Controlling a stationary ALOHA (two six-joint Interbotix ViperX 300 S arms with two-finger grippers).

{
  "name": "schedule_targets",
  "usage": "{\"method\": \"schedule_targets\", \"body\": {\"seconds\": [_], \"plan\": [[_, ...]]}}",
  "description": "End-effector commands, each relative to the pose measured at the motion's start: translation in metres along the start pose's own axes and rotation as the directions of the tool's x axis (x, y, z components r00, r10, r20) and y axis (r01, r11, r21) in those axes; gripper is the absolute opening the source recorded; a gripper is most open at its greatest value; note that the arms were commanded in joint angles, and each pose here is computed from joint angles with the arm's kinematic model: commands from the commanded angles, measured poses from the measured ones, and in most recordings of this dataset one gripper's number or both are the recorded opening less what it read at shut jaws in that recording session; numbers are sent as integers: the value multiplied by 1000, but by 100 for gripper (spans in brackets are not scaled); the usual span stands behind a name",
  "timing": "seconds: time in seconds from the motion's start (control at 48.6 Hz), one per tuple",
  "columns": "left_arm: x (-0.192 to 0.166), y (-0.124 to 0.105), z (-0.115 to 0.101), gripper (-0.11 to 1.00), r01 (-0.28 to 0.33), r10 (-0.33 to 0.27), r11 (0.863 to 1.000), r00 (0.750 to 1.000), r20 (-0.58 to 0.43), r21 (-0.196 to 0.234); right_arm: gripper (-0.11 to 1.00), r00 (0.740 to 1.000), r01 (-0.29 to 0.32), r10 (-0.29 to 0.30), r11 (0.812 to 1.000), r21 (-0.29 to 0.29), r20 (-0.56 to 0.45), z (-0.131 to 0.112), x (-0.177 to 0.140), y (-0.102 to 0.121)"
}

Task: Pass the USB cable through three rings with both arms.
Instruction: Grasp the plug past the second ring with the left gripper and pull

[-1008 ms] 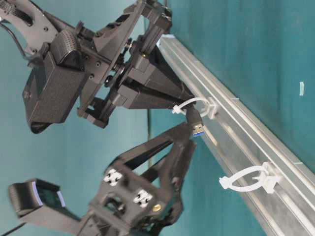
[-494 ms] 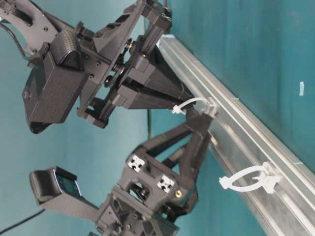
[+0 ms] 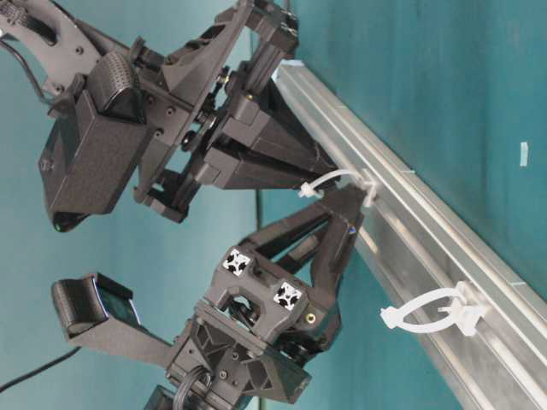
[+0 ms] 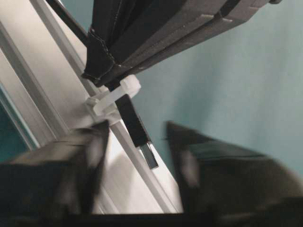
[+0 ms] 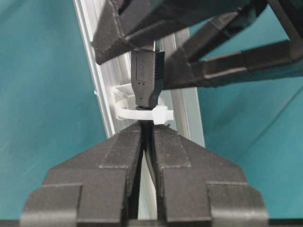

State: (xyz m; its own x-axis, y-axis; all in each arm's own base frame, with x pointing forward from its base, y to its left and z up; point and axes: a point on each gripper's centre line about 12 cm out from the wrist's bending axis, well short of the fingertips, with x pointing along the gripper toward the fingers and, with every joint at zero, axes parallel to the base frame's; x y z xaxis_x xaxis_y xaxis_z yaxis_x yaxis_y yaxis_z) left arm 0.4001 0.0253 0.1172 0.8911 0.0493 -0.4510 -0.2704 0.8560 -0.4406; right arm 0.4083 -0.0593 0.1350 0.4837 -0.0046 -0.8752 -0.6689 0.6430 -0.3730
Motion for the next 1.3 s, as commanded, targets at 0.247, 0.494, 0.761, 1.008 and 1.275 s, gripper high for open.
{"method": "schedule_targets", "body": {"seconds": [0.247,0.494,0.761,1.008,1.275], "plan": [[0,-5,3,12,11,-11,1000,1000,8,7,8,1000,4,-4,1000,8,7,4,0,-1],[1,-3,1,12,-3,3,1000,1000,-16,4,8,1000,4,-5,999,33,9,4,0,1],[1,-7,-1,12,6,-5,1000,1000,-21,3,26,1000,-2,2,999,40,6,3,-1,1],[-2,-13,-8,12,19,-19,1000,999,-36,7,81,1000,6,-6,993,119,0,-1,-4,-3],[-20,-18,-1,12,31,-32,999,999,-18,-29,75,1000,28,-29,989,145,5,-1,-17,-7]]}}
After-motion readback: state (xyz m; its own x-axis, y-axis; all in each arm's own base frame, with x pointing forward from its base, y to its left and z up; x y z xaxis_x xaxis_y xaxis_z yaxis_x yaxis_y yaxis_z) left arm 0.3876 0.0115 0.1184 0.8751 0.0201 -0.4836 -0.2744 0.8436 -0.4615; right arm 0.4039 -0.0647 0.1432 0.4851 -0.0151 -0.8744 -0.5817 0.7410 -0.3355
